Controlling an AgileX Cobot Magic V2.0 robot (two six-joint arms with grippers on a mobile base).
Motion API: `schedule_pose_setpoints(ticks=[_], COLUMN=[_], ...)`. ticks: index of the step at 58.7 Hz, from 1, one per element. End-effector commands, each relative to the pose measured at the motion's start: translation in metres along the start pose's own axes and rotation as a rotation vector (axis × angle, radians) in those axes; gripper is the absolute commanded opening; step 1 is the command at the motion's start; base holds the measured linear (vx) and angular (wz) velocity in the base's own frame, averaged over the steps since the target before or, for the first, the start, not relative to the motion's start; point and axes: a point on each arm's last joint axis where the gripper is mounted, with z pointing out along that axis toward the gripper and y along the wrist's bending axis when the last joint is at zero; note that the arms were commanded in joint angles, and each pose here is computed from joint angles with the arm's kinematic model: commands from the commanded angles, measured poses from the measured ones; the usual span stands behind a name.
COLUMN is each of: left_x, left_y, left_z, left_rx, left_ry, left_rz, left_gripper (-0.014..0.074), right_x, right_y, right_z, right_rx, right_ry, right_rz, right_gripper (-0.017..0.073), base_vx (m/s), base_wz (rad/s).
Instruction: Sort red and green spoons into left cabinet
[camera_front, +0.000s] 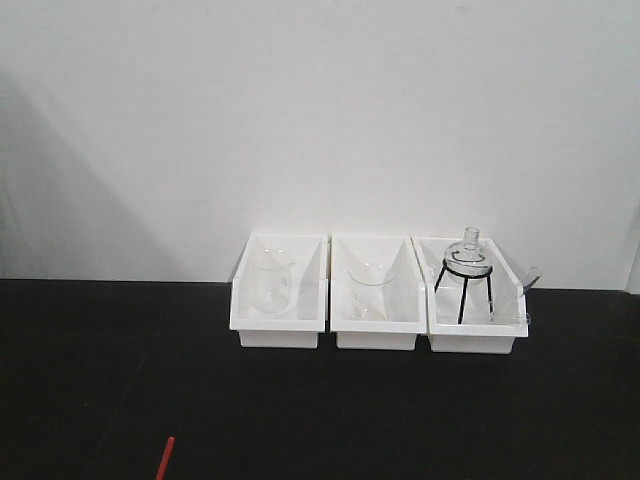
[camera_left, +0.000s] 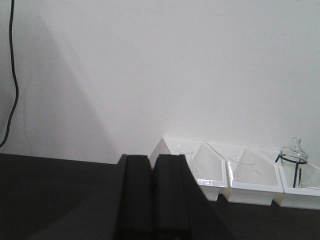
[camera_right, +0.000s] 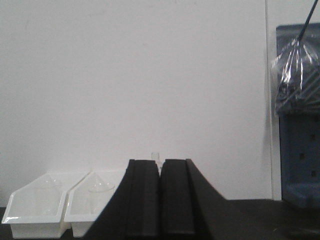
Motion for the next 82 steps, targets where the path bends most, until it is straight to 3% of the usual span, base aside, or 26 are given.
schedule_pose_setpoints(ticks=[1,5,17,29,47,56,75,82], left_x=[-0.043,-0.061,-0.095,-0.092,-0.074,-0.072,-0.071,-0.071], left_y=[-0.007,-0.010,-0.015,-0.014,-0.011,-0.011,-0.011,-0.011], left_z=[0.004,0.018,0.076,0.128,0.155,0.157,0.157,0.157], left_rx=[0.011,0.006,-0.006,-0.019,-0.029,-0.030,-0.030,-0.030], left_ry=[-0.054,-0.010,0.103,0.213,0.263,0.269,0.273,0.273], left_rz=[0.054,0.091,0.090,0.090,0.090,0.090,0.090,0.090], left_gripper=[0.0003,0.0003,0.0003,0.0003,0.0050,0.0146,0.0512,0.0609], right_x=[-0.042,-0.063,-0.089,-0.081,-0.071,-0.070,-0.069,-0.069], right_y=[0.002,0.003,0.005,0.004,0.004,0.004,0.004,0.004], right_z=[0.014,0.030,0.089,0.129,0.138,0.138,0.138,0.138], right_rx=[0.001,0.004,0.005,0.008,0.015,0.016,0.016,0.015], right_ry=[-0.022,0.019,0.120,0.219,0.275,0.279,0.296,0.297], right_rz=[-0.071,-0.087,-0.097,-0.073,0.015,0.018,0.019,0.014], right_gripper=[-0.0004,-0.0004,-0.0004,-0.0004,0.0062,0.0194,0.0708,0.0728], base_vx=[0.00,0.00,0.00,0.00,0.00,0.00,0.00,0.00], base_wz=[0.00,0.00,0.00,0.00,0.00,0.00,0.00,0.00])
